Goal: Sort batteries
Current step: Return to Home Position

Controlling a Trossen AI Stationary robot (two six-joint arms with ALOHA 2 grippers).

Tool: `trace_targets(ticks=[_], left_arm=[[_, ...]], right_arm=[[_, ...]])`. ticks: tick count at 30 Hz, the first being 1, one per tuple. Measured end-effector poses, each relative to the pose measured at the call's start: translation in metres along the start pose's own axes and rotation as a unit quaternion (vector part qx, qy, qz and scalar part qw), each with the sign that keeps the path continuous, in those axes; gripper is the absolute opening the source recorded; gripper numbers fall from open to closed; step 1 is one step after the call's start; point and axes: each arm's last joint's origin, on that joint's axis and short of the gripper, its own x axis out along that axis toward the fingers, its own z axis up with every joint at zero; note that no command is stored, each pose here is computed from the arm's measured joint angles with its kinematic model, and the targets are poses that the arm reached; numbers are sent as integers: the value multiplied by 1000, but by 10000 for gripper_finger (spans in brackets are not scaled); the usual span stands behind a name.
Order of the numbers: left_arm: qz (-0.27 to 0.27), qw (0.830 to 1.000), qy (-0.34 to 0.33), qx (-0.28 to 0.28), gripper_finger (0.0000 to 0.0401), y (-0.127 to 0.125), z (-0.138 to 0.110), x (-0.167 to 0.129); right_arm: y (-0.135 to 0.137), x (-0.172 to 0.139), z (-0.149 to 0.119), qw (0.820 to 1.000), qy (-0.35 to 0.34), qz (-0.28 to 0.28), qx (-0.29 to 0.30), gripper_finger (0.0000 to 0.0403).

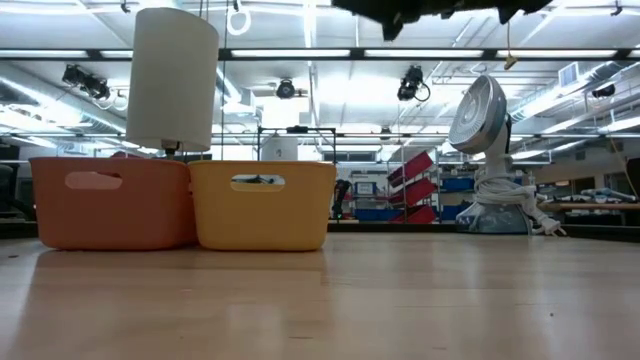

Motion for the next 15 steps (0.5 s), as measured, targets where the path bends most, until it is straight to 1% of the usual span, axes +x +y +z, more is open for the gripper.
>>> trace_targets(ticks=[2,4,6,8,11,15], left_arm=[[14,1000,22,-4,0,15,-9,-4],[15,999,39,-32,0,26,-18,-16],[5,997,39,-71,0,36,-26,-34],[-3,994,11,-110,0,41,-31,-53],[-7,989,-26,-147,0,39,-45,-74],[23,981,-59,-184,0,30,-72,-87]], right_arm=[[-9,-9,7,1000,-11,5,-8,0],[-14,-21,14,1000,-12,14,-12,0],[-16,-35,22,1000,-11,15,-21,0],[-14,-48,28,999,-8,20,-29,0],[-9,-64,28,999,-10,28,-37,0],[-2,-84,14,999,-29,32,-32,0]])
